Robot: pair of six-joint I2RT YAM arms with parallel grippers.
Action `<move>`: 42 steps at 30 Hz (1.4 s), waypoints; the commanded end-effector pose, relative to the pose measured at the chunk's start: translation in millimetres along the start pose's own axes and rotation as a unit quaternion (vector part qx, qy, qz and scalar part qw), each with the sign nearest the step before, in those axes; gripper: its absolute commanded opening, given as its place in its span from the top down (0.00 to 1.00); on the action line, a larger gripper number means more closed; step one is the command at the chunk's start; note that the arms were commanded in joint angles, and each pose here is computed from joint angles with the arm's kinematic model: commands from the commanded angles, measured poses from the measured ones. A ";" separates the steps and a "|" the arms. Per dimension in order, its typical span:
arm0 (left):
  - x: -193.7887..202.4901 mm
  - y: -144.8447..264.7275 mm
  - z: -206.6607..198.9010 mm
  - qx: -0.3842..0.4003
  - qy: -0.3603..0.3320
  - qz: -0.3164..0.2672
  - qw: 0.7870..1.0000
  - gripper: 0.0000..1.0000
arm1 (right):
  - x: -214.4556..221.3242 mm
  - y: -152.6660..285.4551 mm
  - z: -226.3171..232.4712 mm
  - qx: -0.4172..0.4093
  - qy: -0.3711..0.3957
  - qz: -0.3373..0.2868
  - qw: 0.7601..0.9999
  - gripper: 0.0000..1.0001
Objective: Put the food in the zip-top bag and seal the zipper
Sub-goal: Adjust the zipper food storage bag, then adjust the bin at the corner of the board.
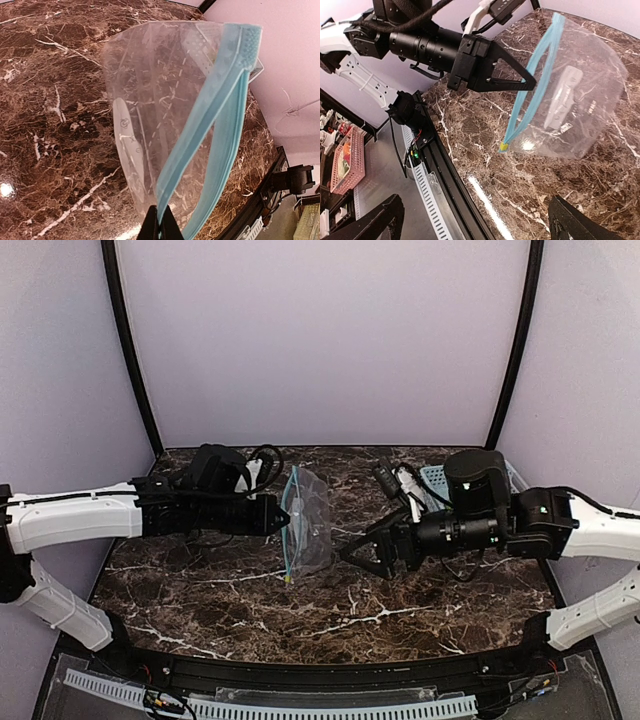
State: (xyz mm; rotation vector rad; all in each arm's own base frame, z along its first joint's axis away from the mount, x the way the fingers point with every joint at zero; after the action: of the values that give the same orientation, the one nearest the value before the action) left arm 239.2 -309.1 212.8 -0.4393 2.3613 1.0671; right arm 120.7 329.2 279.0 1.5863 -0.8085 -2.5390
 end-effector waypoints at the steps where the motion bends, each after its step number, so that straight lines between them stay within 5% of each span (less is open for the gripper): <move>1: -6.1 22.2 10.5 -0.010 -0.012 0.000 1.000 0.99 | -18.9 25.8 -31.7 0.059 -0.009 -0.042 0.997 0.01; 6: -5.0 31.4 25.5 -0.030 -0.016 0.003 0.999 0.99 | -23.0 55.5 -121.8 0.197 -0.116 -0.055 0.972 0.03; 16: 3.6 50.1 34.6 -0.027 0.004 -0.006 1.000 0.99 | 20.6 84.7 -288.0 0.376 -0.285 -0.014 0.882 0.19; 27: 16.9 69.2 58.8 -0.054 0.028 -0.031 0.998 0.99 | 55.3 80.1 -357.7 0.476 -0.327 0.042 0.815 0.22; 33: 17.9 72.9 59.9 -0.055 0.028 -0.033 0.998 0.99 | 77.9 65.4 -359.2 0.456 -0.351 0.048 0.816 0.22; 42: 19.9 72.4 63.4 -0.059 0.027 -0.036 0.997 0.99 | 78.0 40.8 -318.6 0.312 -0.269 0.057 0.909 0.21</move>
State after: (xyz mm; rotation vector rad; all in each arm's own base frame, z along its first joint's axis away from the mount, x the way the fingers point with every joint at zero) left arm 210.0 -223.3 216.0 -0.5845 2.3241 1.1487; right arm 355.0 118.9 112.1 0.6128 -2.1358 -2.8109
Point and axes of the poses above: each gripper's point midway between its finger pads, its own y axis back along the fingers, its own z axis along the line the jaws close on, x = y × z, the point moved 3 cm from there along y, back along the fingers, and after that the axes turned 7 degrees about y, right-handed, at the moved point
